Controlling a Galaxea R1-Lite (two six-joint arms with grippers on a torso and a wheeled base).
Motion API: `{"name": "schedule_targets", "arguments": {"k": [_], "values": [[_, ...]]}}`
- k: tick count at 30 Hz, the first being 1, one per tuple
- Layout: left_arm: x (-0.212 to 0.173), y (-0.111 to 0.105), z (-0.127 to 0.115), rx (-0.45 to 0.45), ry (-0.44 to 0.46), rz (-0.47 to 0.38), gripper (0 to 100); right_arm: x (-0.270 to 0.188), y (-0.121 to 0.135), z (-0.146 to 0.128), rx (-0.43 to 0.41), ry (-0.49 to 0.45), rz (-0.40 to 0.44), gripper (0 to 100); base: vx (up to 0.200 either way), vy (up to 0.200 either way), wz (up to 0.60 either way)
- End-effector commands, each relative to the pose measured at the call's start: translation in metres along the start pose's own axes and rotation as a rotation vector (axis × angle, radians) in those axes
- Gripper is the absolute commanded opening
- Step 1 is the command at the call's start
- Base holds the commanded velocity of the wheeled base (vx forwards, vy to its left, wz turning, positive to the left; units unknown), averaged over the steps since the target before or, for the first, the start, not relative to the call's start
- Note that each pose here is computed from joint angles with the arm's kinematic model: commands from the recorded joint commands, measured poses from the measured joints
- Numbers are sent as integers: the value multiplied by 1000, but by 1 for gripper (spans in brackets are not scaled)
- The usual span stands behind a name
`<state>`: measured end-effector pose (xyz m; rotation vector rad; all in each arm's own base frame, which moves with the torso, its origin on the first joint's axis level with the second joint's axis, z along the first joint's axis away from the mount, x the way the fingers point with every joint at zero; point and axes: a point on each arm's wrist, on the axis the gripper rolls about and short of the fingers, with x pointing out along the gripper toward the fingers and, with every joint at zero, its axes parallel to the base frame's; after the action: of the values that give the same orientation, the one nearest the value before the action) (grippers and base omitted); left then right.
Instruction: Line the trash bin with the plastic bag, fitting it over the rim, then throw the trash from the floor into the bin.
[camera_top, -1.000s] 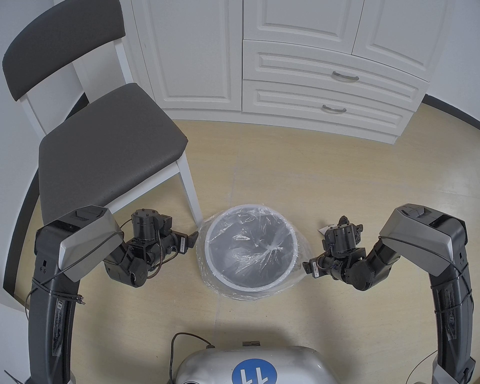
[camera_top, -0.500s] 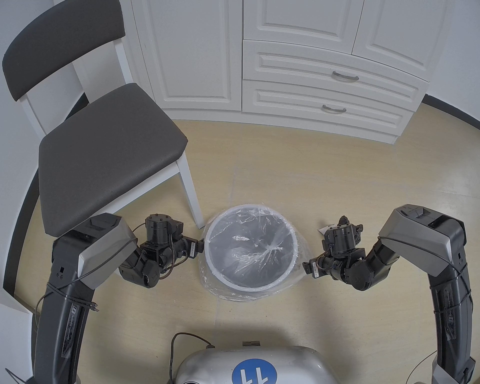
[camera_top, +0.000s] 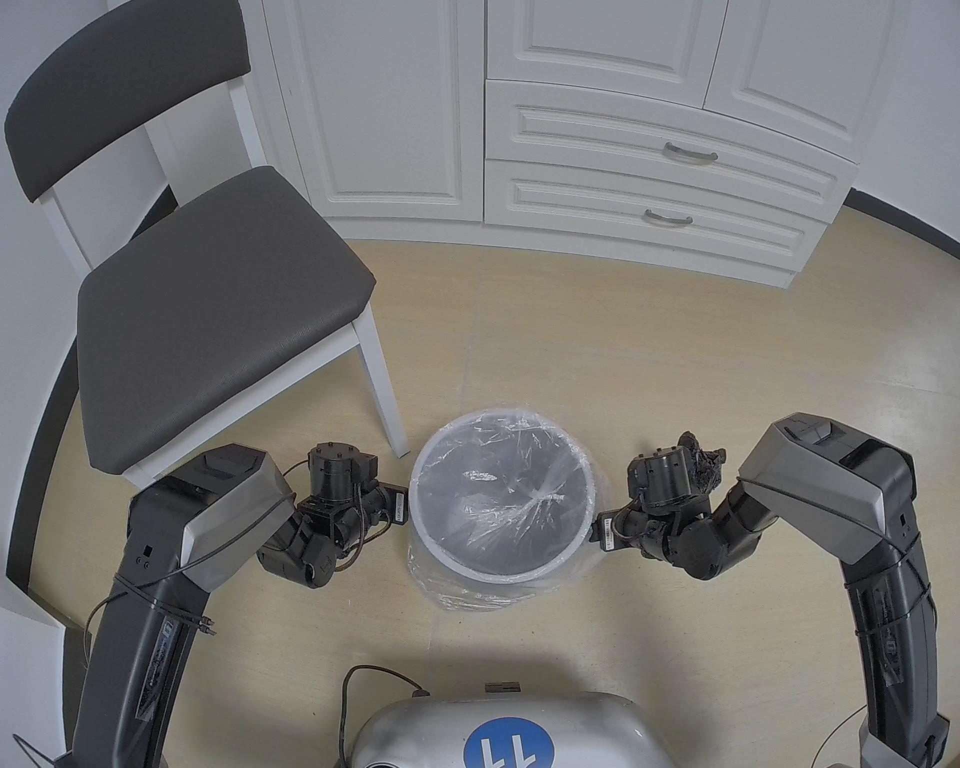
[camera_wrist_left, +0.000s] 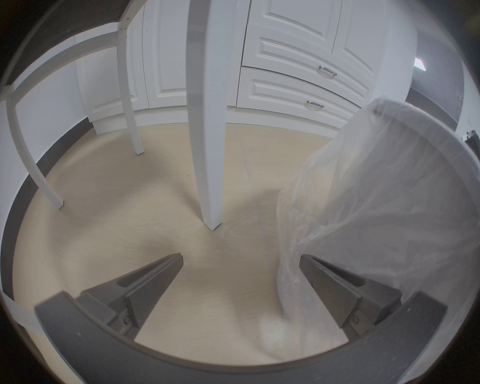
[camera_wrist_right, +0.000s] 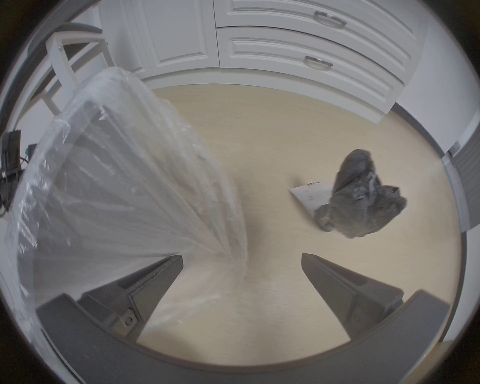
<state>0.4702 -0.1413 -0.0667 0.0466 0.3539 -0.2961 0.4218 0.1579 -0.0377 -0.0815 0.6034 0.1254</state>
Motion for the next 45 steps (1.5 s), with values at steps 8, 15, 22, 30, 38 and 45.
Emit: {"name": "schedule_targets", "arguments": {"k": [8, 15, 22, 30, 38, 45], "values": [[-1, -6, 3, -16, -42, 35, 100, 26, 31, -1, 187, 171, 96, 100, 0, 0, 0], [1, -9, 0, -14, -31, 29, 100, 28, 31, 5, 221, 218, 114, 100, 0, 0, 0], [0, -9, -3, -14, -19, 32, 100, 29, 28, 3, 220, 235, 103, 100, 0, 0, 0], [-3, -3, -6, -17, -8, 46, 100, 21, 22, 3, 192, 240, 86, 100, 0, 0, 0], [-6, 3, -10, -20, 7, 56, 100, 11, 14, 7, 153, 238, 82, 100, 0, 0, 0], [-7, 7, -11, -23, 12, 65, 100, 8, 7, 8, 132, 244, 74, 100, 0, 0, 0]]}}
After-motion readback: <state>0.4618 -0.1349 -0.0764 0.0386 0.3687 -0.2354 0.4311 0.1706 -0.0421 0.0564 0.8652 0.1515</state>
